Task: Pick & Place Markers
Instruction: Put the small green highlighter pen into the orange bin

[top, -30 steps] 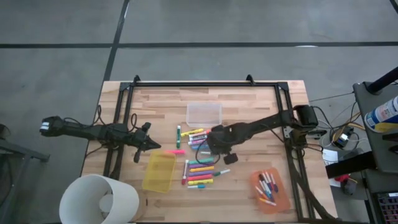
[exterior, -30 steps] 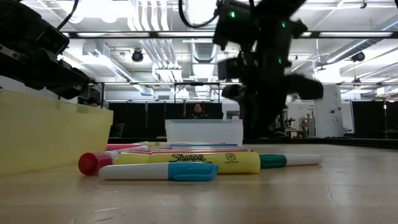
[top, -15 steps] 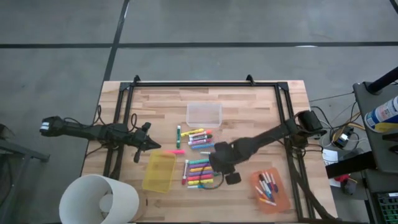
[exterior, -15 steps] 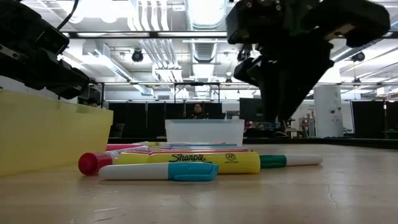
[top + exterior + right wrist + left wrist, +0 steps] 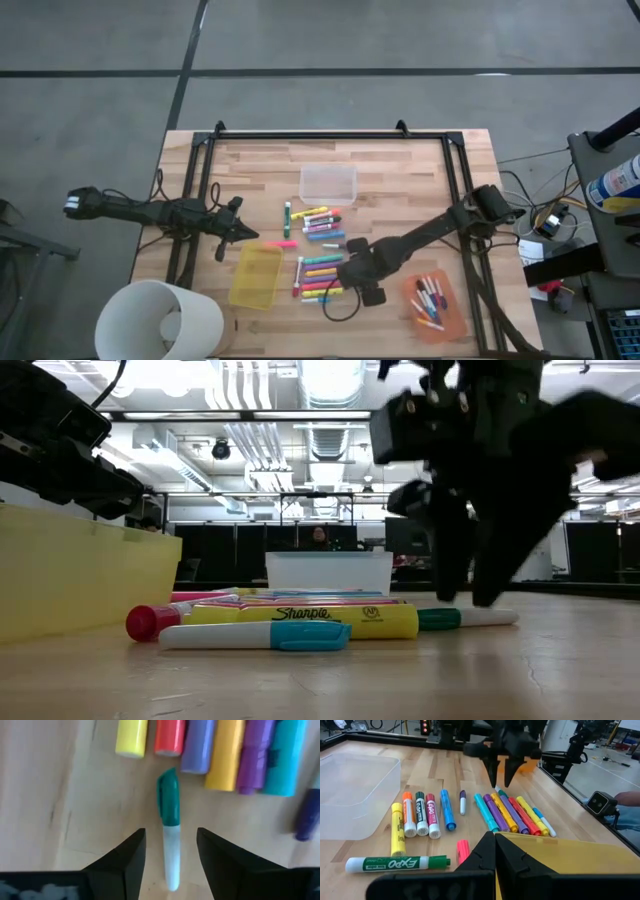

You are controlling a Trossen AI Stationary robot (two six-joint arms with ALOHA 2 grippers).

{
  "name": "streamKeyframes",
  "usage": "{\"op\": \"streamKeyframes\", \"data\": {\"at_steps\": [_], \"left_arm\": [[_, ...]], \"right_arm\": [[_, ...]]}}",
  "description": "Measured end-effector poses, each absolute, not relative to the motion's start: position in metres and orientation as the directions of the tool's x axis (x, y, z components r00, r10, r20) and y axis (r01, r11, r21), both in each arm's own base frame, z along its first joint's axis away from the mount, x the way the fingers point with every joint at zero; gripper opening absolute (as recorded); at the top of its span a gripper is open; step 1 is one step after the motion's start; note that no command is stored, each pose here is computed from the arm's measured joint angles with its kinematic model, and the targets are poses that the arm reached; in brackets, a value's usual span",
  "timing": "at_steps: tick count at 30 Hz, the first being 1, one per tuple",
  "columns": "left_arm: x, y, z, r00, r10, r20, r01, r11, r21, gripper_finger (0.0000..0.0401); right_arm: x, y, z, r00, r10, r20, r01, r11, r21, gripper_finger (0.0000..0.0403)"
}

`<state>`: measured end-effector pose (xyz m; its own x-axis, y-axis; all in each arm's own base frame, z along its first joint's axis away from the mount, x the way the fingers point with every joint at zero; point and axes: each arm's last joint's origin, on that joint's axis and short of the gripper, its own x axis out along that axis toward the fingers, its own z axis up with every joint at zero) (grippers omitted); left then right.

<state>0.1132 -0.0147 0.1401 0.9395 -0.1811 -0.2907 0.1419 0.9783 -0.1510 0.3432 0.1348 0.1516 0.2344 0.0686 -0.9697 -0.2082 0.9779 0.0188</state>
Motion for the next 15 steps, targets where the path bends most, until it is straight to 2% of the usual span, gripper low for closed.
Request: {"op": "streamKeyframes", "data": {"at_steps": [8,15], "left_arm": [[0.113,-0.015,0.140,0.939,-0.181,-0.291,0.141,0.978,-0.151,0.0000],[0.113,-0.015,0.140,0.939,-0.181,-0.292,0.142,0.978,-0.151,0.0000]], "right_arm": [[0.346,0.137,0.131,0.182,0.050,-0.982,-0.222,0.975,0.008,0.0146],[0.343,0.136,0.139,0.191,0.051,-0.980,-0.195,0.981,0.013,0.0066]]}}
